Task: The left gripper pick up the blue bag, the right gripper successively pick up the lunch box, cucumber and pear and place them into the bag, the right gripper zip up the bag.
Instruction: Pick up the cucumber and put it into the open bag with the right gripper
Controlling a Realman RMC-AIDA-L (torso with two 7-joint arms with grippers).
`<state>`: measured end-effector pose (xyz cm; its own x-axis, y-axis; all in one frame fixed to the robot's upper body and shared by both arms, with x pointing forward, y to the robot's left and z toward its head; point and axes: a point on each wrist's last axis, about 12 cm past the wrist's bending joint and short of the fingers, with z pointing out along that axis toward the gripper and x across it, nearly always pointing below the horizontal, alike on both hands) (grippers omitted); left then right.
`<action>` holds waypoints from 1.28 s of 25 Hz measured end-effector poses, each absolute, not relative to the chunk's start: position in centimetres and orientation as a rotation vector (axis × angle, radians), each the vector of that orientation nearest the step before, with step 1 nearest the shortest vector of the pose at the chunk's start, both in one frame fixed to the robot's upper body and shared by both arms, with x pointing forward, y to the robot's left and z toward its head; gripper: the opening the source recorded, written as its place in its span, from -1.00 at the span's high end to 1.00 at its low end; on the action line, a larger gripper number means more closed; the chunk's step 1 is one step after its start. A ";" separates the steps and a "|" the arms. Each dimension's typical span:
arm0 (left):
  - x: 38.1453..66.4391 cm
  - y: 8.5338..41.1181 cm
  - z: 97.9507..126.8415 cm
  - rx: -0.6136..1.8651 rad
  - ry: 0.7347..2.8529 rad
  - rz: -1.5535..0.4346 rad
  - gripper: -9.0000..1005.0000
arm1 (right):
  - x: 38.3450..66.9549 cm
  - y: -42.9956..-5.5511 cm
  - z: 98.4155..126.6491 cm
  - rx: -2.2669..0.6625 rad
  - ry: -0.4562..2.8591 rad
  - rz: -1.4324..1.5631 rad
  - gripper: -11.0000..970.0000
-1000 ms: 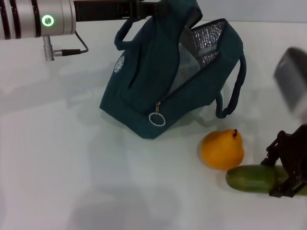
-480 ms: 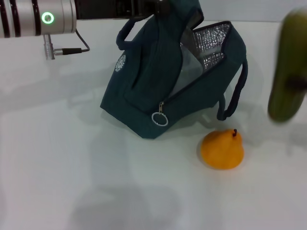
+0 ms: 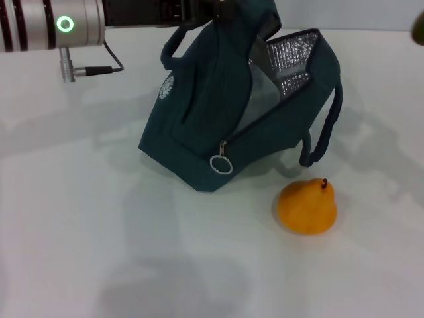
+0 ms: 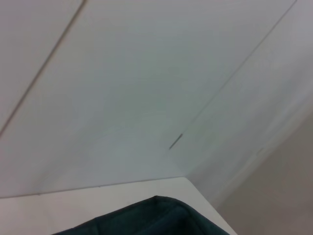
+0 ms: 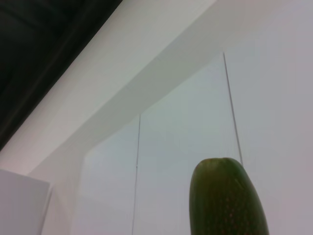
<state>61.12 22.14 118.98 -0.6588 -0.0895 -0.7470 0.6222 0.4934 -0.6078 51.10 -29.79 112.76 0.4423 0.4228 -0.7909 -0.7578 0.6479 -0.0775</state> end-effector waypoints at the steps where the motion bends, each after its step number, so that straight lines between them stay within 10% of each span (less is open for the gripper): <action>1: 61.1 22.1 119.0 0.440 1.991 -1.215 0.85 | 51.4 -29.1 112.6 -0.455 0.822 0.774 -0.33; 32: 60.4 21.7 118.8 0.464 2.003 -1.286 0.85 | 56.0 -23.2 109.3 -0.755 1.051 0.447 -0.33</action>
<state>60.36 21.73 118.75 -0.6900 -0.0707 -0.7203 0.6254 0.4428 -0.6425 55.99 -23.18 109.25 0.4432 -0.0184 -0.8962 -0.6586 0.6716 -0.3394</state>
